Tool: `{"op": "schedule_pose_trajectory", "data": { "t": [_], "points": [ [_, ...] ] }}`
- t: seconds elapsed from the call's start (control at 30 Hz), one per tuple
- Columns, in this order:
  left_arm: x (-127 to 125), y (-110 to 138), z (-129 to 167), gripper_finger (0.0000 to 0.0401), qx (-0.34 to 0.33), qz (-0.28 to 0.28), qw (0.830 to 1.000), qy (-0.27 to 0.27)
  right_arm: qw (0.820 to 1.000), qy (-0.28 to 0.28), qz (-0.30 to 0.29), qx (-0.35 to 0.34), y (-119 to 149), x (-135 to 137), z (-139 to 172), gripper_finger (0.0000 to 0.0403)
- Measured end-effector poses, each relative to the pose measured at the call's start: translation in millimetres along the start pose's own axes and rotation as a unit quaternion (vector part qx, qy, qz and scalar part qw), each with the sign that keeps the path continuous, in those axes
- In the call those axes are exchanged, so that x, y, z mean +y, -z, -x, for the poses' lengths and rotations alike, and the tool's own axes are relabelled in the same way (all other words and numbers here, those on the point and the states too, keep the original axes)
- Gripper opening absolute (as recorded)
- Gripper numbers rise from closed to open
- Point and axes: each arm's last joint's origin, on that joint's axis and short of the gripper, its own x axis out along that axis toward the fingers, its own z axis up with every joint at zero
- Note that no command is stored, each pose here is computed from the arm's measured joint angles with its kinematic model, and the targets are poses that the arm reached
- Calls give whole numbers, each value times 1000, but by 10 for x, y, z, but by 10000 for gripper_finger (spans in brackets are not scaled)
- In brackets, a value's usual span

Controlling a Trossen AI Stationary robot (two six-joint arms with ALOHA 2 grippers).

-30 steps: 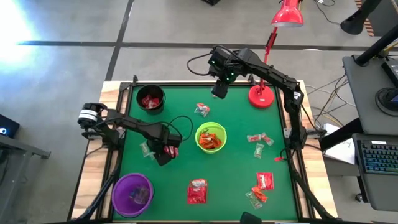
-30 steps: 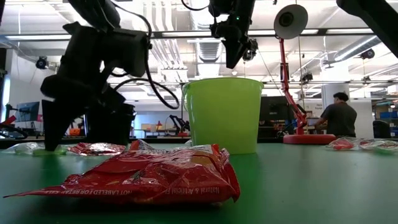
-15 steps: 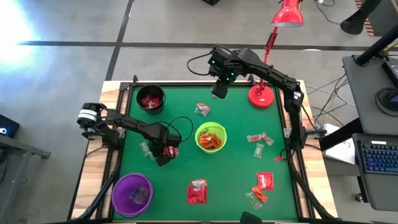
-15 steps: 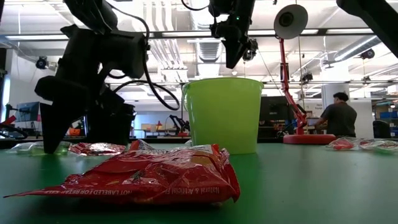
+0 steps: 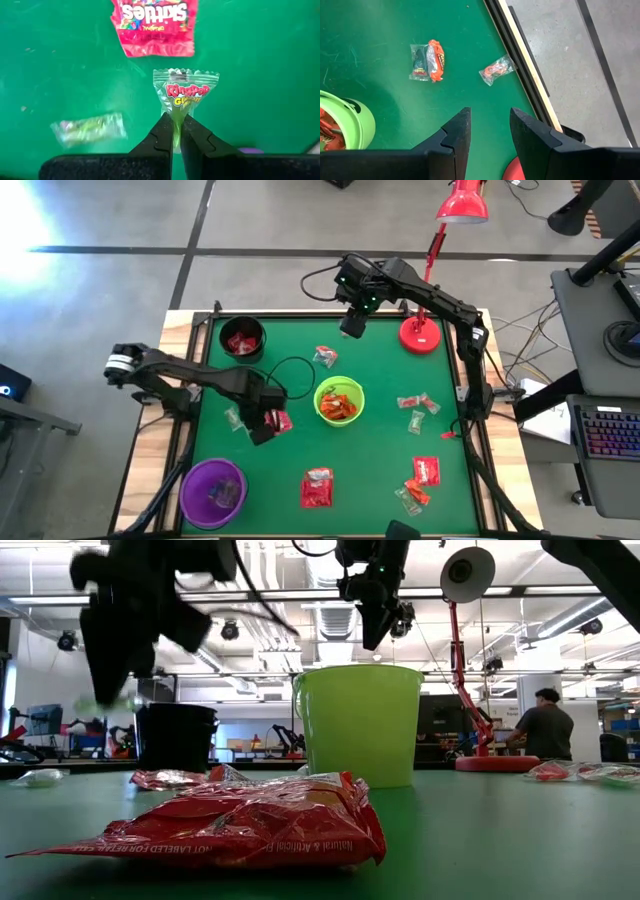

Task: Sort candy
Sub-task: Put the green gummy into the purple bucket

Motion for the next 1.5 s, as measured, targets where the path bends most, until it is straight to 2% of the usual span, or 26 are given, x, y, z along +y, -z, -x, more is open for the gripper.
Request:
{"op": "schedule_pose_trajectory", "data": {
  "t": [0.23, 0.57, 1.03, 1.17, 1.3, 1.5],
  "points": [
    [-91, 289, 423, 0, -41, 4, 998, 44, 1000, 0, -22, 2, 4, 0, 0, 128],
    [-455, 789, 705, 0, -48, -38, 992, 109, 998, 0, -59, 6, 12, 3, 0, 128],
    [-860, 1574, 756, 0, 18, -70, 989, 130, 992, 1, -101, 70, 135, 13, 10, 128],
    [-884, 1768, 685, 0, 37, -83, 989, 120, 989, -41, -125, 72, 132, 64, 14, 128],
    [-886, 1864, 591, 0, 47, -98, 989, 101, 986, -91, -120, 75, 123, 182, 30, 127],
    [-899, 1863, 533, 4, 45, -115, 988, 90, 985, -96, -122, 76, 119, 301, 47, 128]
  ]
}}
